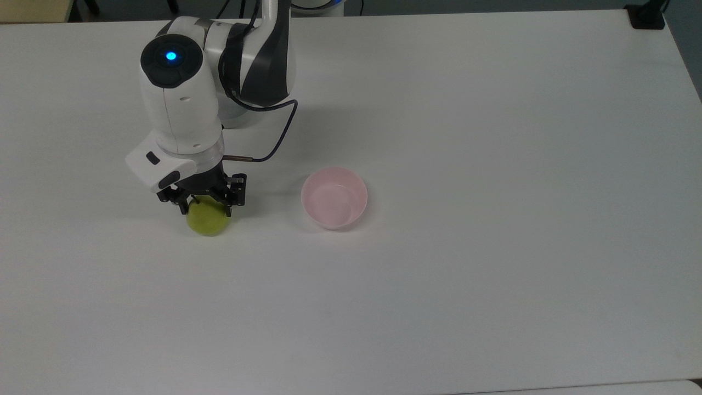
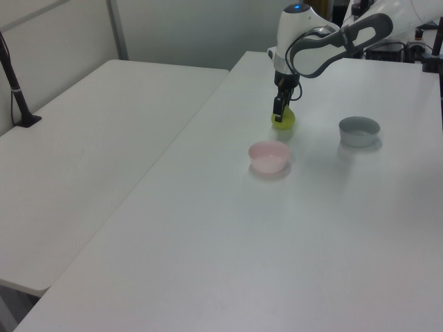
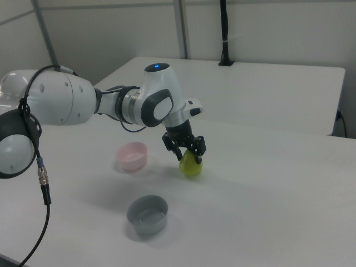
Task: Pick up a pear from the bowl
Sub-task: 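Lower the held pear onto the table beside the pink bowl, then open the gripper to release the pear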
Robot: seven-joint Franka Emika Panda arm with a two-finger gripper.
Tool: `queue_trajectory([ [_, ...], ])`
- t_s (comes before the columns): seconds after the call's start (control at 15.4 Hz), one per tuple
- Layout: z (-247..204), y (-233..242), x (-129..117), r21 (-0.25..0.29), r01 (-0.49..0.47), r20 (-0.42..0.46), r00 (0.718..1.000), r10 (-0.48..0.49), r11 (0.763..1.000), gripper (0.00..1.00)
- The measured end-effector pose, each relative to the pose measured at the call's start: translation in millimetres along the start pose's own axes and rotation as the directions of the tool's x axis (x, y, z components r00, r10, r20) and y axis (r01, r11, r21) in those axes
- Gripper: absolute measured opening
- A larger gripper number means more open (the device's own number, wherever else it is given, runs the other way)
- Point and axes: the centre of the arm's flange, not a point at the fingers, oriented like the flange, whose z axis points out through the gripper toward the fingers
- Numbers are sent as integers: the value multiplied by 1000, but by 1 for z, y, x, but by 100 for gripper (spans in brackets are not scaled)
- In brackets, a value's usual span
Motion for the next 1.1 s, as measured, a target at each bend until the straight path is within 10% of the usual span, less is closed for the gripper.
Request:
queue_trajectory([
  [0.39,-1,0,1,0,0,-3,1000,0,1000,98],
  [1.1,-89,0,-6,9,-2,6,1000,1,1000,100],
])
